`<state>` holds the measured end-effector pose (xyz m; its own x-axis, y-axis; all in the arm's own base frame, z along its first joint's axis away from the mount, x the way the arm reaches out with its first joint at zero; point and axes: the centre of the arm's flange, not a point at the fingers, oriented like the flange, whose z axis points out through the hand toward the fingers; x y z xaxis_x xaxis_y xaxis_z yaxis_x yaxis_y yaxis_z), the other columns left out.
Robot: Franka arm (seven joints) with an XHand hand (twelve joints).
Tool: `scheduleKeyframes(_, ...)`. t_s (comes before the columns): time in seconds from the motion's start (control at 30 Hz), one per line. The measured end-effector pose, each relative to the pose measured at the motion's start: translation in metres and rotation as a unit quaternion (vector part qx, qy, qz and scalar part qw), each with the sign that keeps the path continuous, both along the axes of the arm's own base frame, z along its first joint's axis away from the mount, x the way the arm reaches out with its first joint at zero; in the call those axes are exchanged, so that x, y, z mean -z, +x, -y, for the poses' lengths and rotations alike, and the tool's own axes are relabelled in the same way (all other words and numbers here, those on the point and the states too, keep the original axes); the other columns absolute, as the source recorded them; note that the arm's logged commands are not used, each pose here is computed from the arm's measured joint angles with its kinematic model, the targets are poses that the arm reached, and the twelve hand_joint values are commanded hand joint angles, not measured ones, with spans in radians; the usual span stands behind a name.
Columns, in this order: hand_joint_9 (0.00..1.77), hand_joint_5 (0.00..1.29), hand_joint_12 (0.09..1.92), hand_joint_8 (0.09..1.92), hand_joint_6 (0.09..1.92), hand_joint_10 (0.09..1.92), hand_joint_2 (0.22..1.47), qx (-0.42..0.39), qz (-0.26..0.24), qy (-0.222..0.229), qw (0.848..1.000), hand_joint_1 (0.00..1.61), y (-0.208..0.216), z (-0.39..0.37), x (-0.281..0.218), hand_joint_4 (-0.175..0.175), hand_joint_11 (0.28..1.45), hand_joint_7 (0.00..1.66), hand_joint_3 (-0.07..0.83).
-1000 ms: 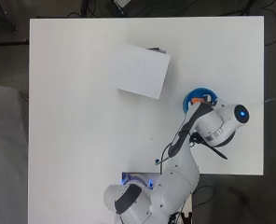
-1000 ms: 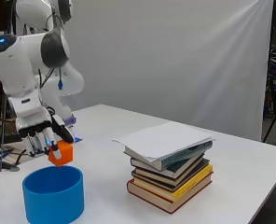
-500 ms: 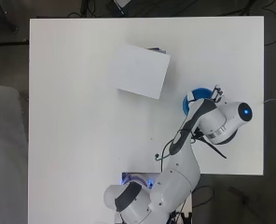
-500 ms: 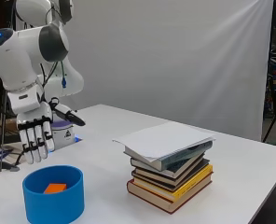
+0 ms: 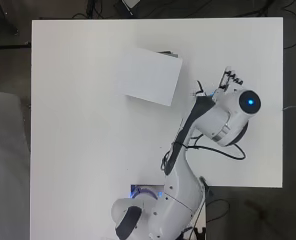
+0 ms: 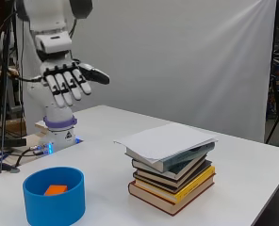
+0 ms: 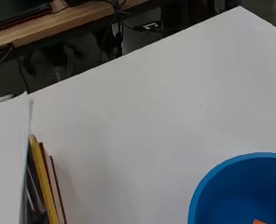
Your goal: Teleoperate dual arm-hand system to pick and place objects
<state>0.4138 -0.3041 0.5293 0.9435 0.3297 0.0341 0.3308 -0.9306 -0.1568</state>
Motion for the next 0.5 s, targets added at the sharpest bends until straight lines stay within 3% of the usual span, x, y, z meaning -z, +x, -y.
scheduleKeyframes(0.13,0.38,0.18,0.09,0.09,0.09,0.09,0.98,-0.043,0.005,-0.025,0.999,0.01,0.009,-0.053,-0.045,0.046,0.4,0.24,0.014)
scheduleKeyframes(0.3,0.4,0.2,0.09,0.09,0.09,0.09,1.0,-0.108,0.035,-0.051,0.992,0.01,-0.012,-0.127,-0.106,0.062,0.4,0.25,0.017)
scheduleKeyframes(0.5,0.42,0.21,0.09,0.09,0.09,0.09,1.01,-0.136,0.022,-0.077,0.988,0.0,-0.025,-0.167,-0.113,0.075,0.41,0.26,0.012)
